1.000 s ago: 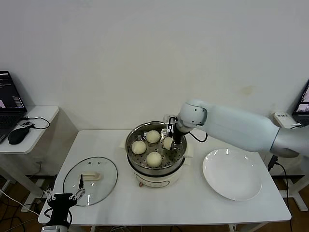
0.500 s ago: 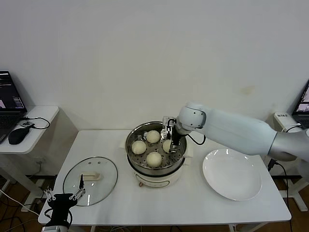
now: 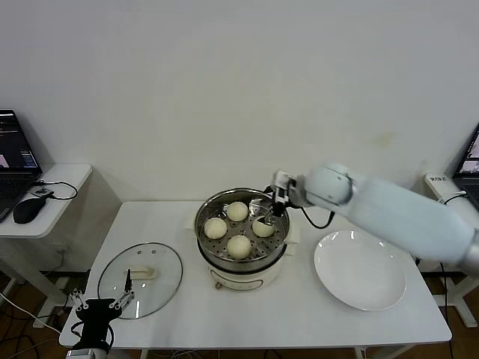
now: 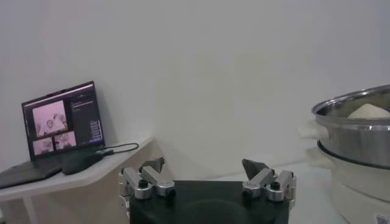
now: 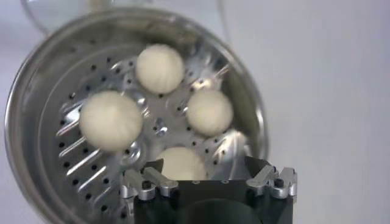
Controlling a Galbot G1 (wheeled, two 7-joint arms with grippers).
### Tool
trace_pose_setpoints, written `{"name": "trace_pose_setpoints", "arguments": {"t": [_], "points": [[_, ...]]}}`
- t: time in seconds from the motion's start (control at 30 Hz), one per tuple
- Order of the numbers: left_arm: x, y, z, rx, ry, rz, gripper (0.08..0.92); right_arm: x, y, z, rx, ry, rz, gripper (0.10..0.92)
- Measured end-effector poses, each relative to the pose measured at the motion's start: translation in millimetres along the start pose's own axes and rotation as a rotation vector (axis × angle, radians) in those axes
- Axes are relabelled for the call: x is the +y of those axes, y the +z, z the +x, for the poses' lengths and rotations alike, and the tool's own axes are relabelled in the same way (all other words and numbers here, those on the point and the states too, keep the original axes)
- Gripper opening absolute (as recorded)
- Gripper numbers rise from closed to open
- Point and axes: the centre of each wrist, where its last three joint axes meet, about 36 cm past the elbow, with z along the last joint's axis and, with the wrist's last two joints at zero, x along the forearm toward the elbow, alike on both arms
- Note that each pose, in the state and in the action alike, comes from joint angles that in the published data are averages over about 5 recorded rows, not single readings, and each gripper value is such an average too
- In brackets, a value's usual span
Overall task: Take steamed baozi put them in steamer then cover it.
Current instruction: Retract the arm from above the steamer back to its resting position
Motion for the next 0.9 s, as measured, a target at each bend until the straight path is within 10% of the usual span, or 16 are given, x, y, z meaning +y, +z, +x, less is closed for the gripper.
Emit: {"name": "trace_pose_setpoints", "arguments": {"t": [0.5, 0.9], "points": [[-6.5, 5.7, 1.0, 0.021, 0.004, -0.015, 0.823, 103.9, 125.3, 24.6, -0.483, 0.44, -0.253, 0.823], [4.7, 27.1, -10.3, -0.025, -0.004, -0.283, 0.823, 220.8, 226.1, 50.0, -0.522, 0.747, -0.552, 0.823]]}}
